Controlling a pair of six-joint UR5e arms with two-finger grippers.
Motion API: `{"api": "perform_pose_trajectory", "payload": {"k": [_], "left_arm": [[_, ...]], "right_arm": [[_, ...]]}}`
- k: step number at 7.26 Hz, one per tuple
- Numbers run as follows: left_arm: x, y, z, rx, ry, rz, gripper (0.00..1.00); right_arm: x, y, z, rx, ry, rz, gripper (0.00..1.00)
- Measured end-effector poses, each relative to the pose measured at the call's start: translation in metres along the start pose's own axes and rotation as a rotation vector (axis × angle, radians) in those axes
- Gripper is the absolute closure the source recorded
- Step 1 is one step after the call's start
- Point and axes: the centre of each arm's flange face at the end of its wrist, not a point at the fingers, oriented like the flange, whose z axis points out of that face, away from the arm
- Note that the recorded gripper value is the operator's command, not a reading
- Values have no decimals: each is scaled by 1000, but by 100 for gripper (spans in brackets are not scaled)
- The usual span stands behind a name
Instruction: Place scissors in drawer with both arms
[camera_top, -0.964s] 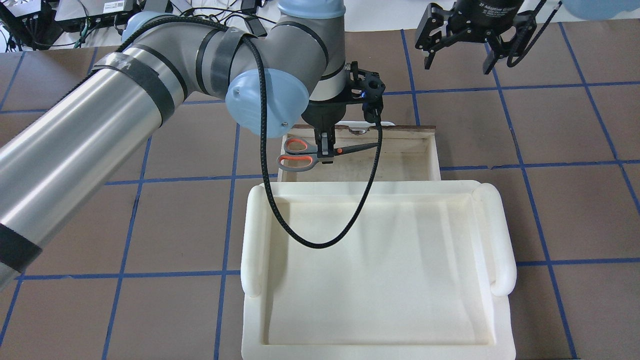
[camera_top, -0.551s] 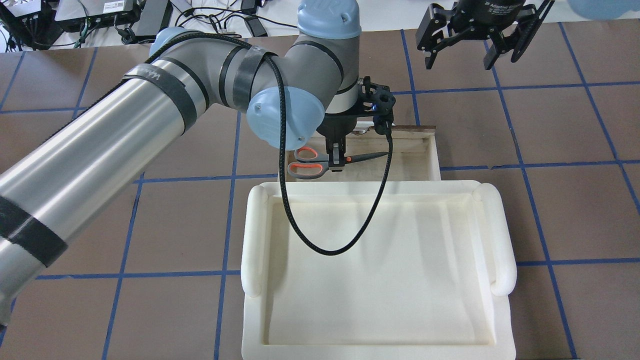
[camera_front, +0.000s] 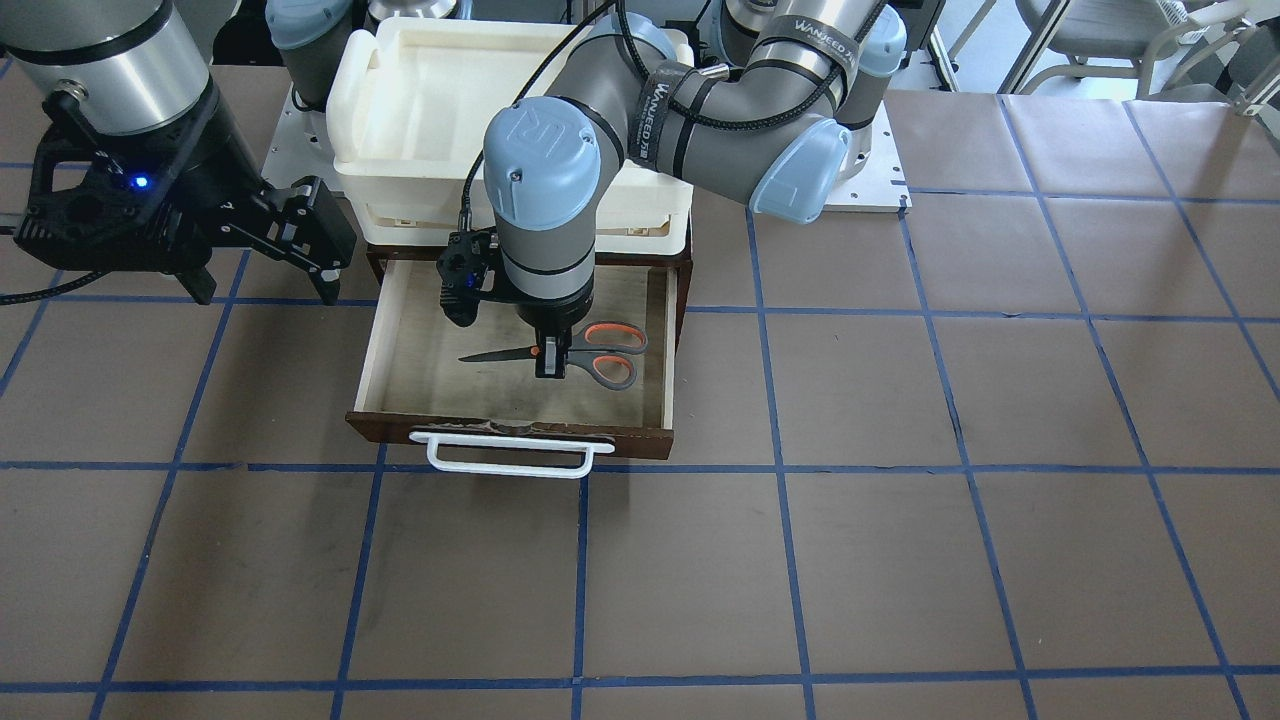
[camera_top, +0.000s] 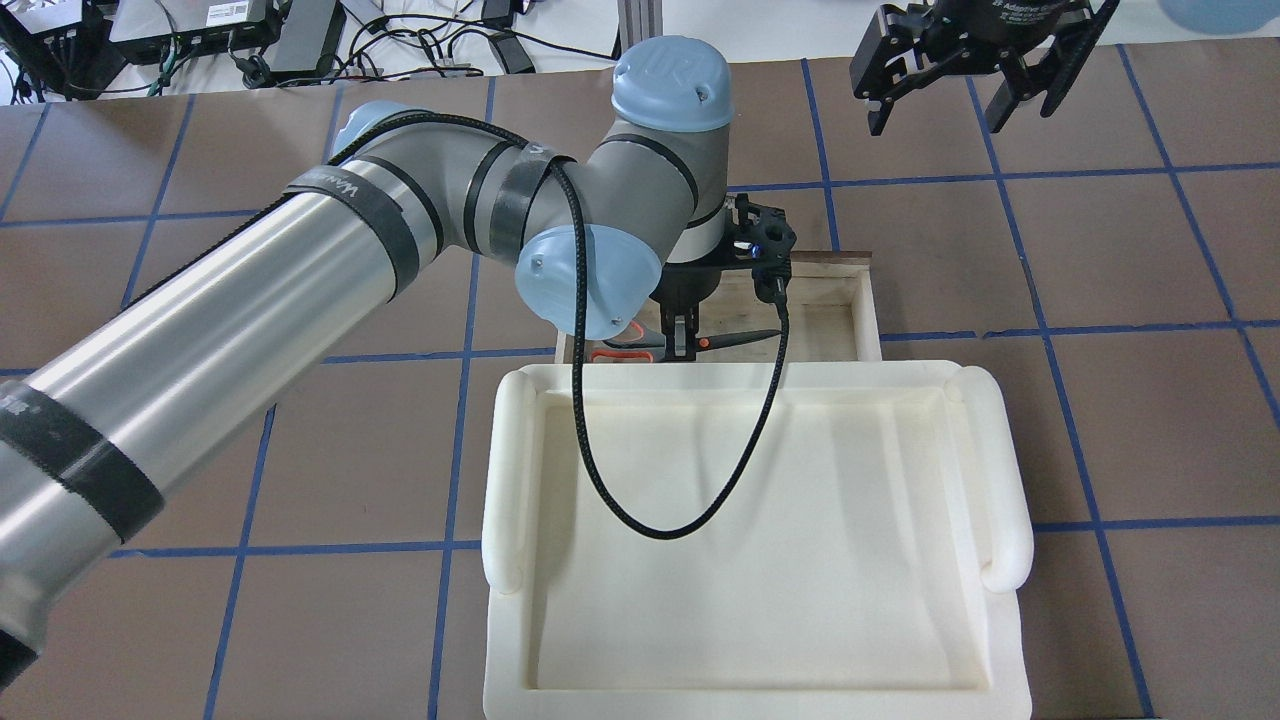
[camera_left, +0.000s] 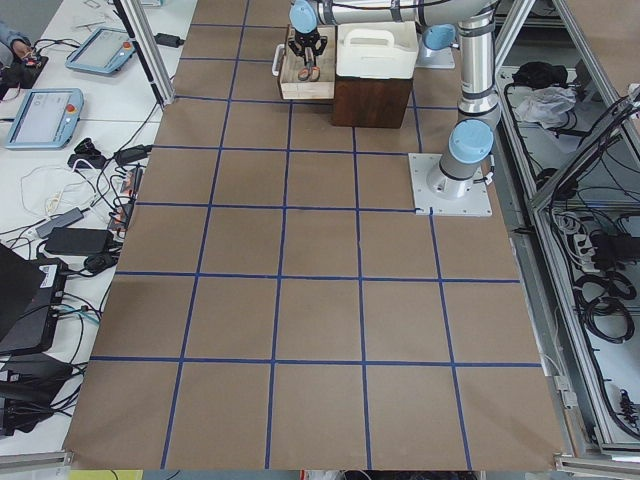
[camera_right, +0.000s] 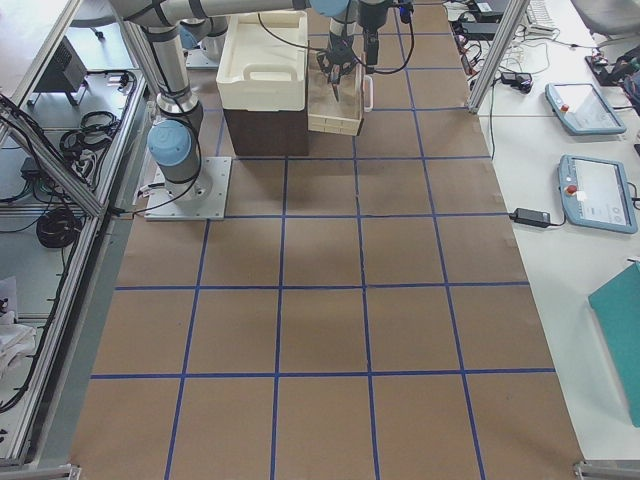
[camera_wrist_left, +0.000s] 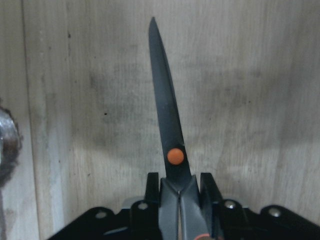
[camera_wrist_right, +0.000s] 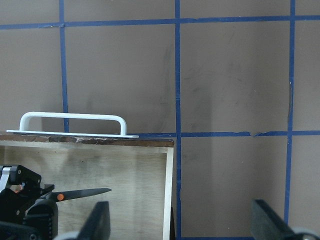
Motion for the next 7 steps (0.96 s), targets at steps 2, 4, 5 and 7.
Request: {"api": "perform_pose_trajectory", "payload": {"k": [2,4,5,7], "left_arm": [[1,0,7,-2,3,2,26],[2,0,8,-5,2,-6,0],[3,0,6,-6,-4,-7,0],[5,1,-27,18,-50,-15,0]], "right_arm": [[1,2,3,-10,8,1,0],[2,9,8,-17,11,2,0],[2,10,9,-16,12,2,0],[2,12,10,-20,13,5,0]]}}
